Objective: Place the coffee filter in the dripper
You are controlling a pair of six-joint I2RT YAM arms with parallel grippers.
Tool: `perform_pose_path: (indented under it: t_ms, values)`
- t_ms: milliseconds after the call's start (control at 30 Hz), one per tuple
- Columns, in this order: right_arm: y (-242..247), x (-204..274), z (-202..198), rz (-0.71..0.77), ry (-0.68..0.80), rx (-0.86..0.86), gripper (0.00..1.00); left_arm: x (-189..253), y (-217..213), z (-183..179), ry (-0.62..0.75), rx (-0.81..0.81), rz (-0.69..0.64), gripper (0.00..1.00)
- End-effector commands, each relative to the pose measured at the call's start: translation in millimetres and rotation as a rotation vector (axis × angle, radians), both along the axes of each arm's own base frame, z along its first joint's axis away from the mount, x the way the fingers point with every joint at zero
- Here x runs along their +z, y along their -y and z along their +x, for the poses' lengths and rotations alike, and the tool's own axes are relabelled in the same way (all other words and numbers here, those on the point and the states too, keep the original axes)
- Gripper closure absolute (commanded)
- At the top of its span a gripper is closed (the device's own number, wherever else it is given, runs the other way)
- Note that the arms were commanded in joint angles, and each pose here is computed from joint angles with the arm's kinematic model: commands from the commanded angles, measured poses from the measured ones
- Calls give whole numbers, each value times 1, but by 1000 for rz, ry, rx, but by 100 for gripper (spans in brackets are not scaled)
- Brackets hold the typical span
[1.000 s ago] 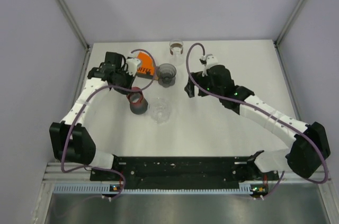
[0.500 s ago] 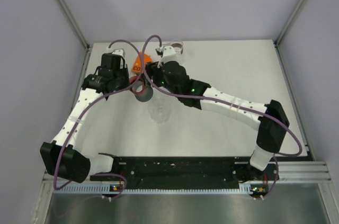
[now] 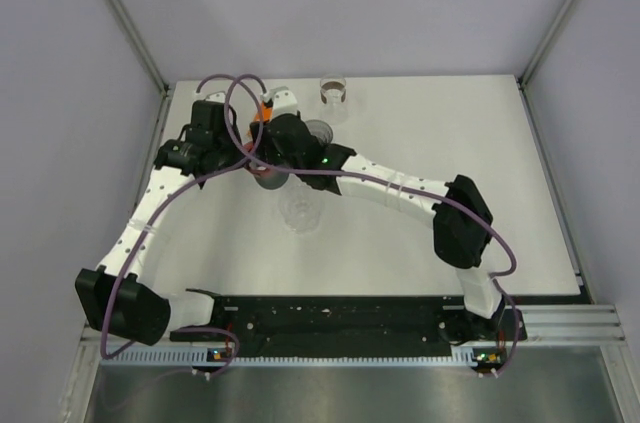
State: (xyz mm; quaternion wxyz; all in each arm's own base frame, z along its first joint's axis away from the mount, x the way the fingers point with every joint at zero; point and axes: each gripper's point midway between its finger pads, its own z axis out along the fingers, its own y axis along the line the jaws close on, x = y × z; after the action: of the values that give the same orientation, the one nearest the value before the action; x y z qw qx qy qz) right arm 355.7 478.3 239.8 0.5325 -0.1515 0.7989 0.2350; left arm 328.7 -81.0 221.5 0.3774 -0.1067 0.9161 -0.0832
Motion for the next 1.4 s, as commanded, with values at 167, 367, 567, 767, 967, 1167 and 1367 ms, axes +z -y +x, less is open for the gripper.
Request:
perform_pose_path:
  t_ms: [167, 367, 567, 767, 967, 1167, 1367]
  values:
    - [8, -13, 10, -149, 23, -23, 79, 41, 20, 19, 126, -41, -87, 100]
    - [26, 9, 18, -135, 44, -19, 100, 50, 37, 24, 161, -162, -114, 100]
    - [53, 53, 14, -82, 64, 27, 100, 90, 33, 35, 268, -208, -103, 58]
    - [105, 77, 19, -81, 81, -12, 100, 130, 18, 44, 372, -224, -83, 26]
    - [150, 63, 6, -218, 80, 62, 100, 132, 16, 39, 385, -258, -108, 21]
    - [187, 0, -17, -411, 43, 240, 100, 121, -10, 44, 383, -206, -100, 21]
    - [196, -62, -28, -454, -14, 328, 100, 95, -31, 45, 360, -140, -32, 22]
